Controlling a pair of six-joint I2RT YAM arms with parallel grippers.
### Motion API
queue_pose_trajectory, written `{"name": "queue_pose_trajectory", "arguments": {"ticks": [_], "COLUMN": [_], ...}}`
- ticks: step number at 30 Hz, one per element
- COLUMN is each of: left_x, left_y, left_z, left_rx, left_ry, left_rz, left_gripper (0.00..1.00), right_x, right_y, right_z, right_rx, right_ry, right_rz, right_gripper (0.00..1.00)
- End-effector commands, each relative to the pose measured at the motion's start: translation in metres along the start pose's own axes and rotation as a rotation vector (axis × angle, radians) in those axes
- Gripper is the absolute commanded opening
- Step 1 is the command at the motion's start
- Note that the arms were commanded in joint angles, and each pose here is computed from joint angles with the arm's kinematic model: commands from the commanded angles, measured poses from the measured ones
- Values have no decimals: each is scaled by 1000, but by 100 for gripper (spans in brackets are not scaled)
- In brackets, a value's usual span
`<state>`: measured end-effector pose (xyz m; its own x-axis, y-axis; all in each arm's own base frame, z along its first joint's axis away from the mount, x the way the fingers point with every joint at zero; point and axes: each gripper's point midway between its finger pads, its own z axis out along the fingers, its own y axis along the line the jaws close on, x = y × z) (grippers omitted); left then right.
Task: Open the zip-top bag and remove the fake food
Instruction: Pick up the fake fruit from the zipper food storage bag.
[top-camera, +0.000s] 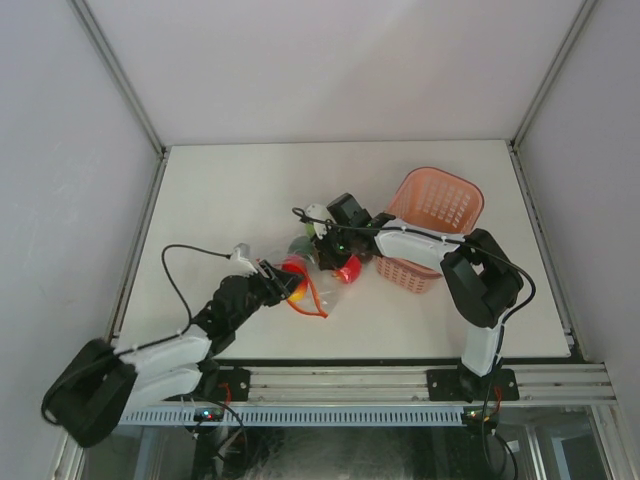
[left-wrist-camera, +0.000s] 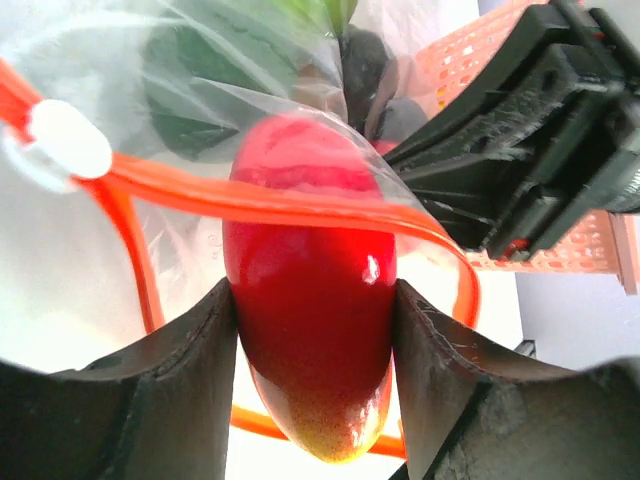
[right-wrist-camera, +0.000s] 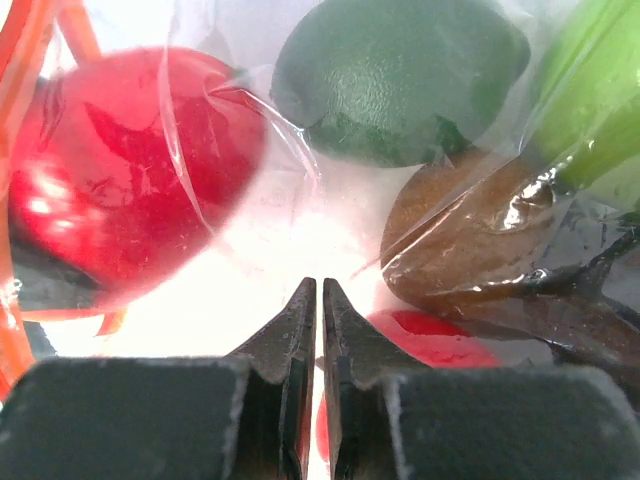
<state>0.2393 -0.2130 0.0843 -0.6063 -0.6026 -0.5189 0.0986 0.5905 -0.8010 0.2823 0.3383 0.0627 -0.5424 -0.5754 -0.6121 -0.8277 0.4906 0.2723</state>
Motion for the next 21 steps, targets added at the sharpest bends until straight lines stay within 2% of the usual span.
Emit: {"name": "queue_pose_trajectory", "arguments": {"ticks": [1,6,13,21], "left_x": [-7,-19,-22,-31], "left_y": [26,27,6,-16], "left_z": [-24,-45,-60,-84], "left_rx": [-152,-197,-145,-92], "left_ry": [-3,-10,23,31], "left_rz": [144,211,231,281], "left_gripper": [26,19,14,11], "right_x": [-14,-23,-34,-46], "right_y": [-9,3,25,52], "right_z": [-7,-16,-35,-64], "right_rx": [40,-7,-102,-208], "right_ry": [-30,-60,-104,-169], "right_rz": [11,-11,-76,-178], "right_gripper": [5,6,14,35]}}
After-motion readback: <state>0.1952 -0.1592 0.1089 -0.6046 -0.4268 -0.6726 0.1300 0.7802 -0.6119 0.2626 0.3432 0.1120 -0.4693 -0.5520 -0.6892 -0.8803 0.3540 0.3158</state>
